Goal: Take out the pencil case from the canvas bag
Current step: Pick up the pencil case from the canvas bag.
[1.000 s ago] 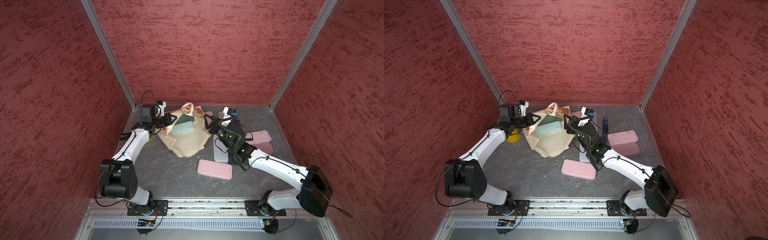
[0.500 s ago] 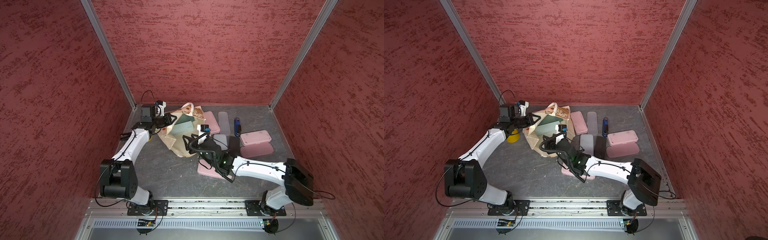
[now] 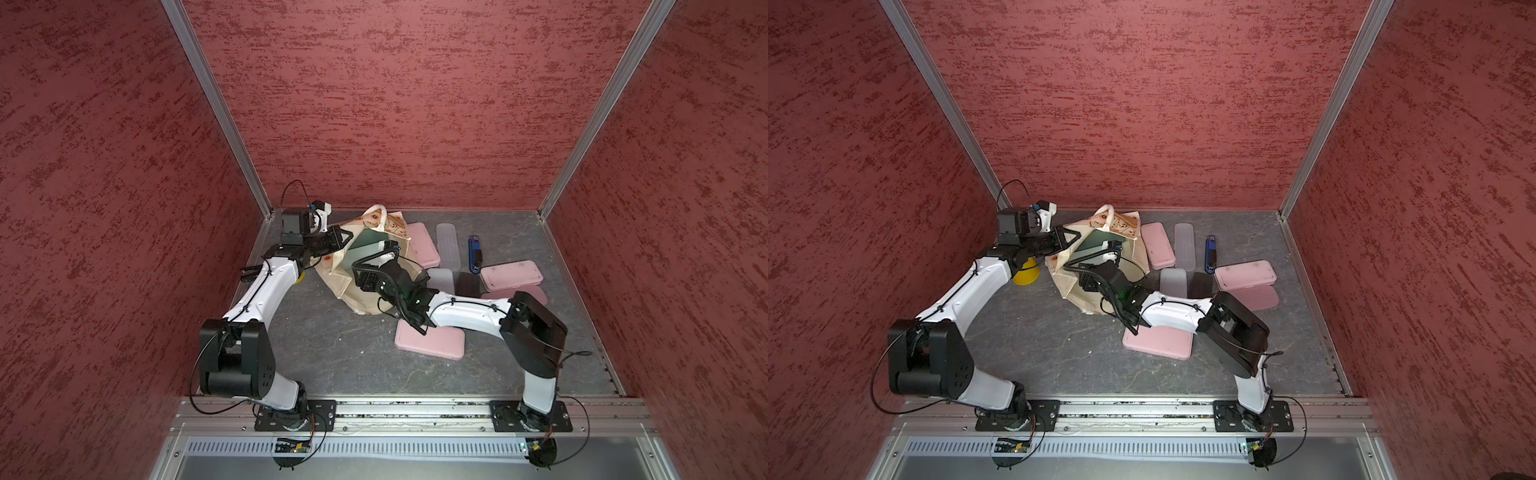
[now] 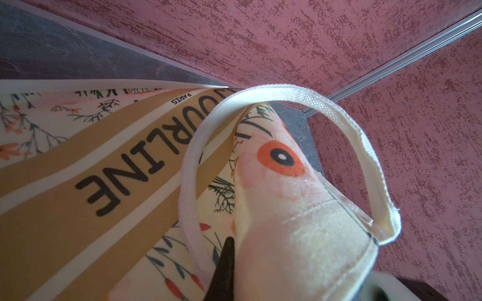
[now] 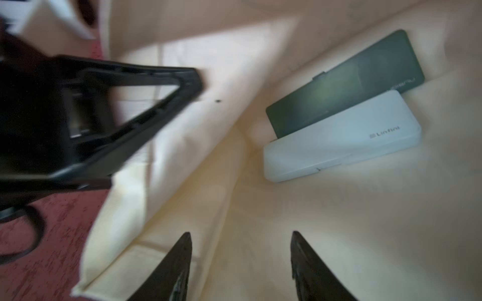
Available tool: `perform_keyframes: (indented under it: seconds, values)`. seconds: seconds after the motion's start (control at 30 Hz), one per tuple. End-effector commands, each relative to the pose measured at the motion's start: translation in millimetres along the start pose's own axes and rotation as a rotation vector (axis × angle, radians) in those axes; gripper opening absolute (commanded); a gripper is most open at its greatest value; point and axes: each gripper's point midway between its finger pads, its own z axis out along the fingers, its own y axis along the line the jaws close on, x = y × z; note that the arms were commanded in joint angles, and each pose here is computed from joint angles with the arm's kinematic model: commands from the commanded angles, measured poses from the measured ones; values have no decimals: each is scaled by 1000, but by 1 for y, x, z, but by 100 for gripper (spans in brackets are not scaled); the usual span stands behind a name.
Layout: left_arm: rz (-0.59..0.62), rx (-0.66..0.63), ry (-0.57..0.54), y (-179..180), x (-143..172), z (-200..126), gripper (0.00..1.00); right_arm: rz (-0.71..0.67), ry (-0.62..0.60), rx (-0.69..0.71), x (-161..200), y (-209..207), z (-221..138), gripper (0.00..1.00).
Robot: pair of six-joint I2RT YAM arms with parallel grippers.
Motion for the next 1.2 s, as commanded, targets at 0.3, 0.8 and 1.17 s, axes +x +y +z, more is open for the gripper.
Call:
perform_keyframes:
  seconds: [0.3,0.8,1.17]
  values:
    - [8,43,-45,-14,-10,-13,0,226,6,72,-10,-25,31,62]
    - [19,59,-27,-23,-4,-7,0,505,-84,168,-8,-62,86,62]
    - [22,65,-23,-24,-3,-7,0,686,-113,179,0,-102,113,61]
